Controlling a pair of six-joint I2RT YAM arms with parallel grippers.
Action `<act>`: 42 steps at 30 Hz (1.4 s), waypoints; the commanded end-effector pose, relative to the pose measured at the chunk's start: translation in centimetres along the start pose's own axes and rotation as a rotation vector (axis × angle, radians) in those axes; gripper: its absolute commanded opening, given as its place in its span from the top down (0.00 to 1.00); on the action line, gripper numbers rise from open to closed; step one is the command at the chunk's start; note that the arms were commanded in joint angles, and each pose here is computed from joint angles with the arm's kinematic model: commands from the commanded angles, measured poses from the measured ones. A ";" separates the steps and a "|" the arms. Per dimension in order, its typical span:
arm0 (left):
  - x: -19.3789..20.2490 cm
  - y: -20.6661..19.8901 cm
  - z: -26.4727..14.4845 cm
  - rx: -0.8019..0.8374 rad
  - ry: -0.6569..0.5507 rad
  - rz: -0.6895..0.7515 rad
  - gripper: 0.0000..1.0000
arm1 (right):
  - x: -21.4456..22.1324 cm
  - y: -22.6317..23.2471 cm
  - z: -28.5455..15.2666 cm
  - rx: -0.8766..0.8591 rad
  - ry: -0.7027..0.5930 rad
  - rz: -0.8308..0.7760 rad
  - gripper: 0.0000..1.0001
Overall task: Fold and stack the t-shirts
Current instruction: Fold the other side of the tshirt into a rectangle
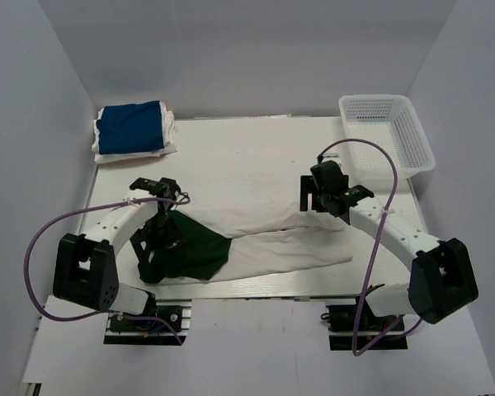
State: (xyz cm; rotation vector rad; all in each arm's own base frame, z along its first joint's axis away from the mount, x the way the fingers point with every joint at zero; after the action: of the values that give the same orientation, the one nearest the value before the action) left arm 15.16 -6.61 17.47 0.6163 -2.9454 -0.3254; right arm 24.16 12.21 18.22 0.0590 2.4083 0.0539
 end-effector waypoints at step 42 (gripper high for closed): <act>-7.8 -8.5 5.7 0.233 -0.098 0.121 0.00 | -9.2 -0.5 5.1 0.154 -0.113 0.139 1.00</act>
State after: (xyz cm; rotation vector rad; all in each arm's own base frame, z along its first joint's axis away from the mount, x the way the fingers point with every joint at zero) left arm 22.81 -10.08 11.11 0.4537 -3.0074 0.0320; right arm 33.07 13.07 16.62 0.1664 2.4527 0.0301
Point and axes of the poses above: each gripper's point midway between its finger pads, its own z axis out along the fingers, its own y axis along the line the jaws close on, x = y × z, the point moved 10 cm from there along -z, back along the fingers, and after that the axes turned 6 degrees about z, right-handed, at the moved point
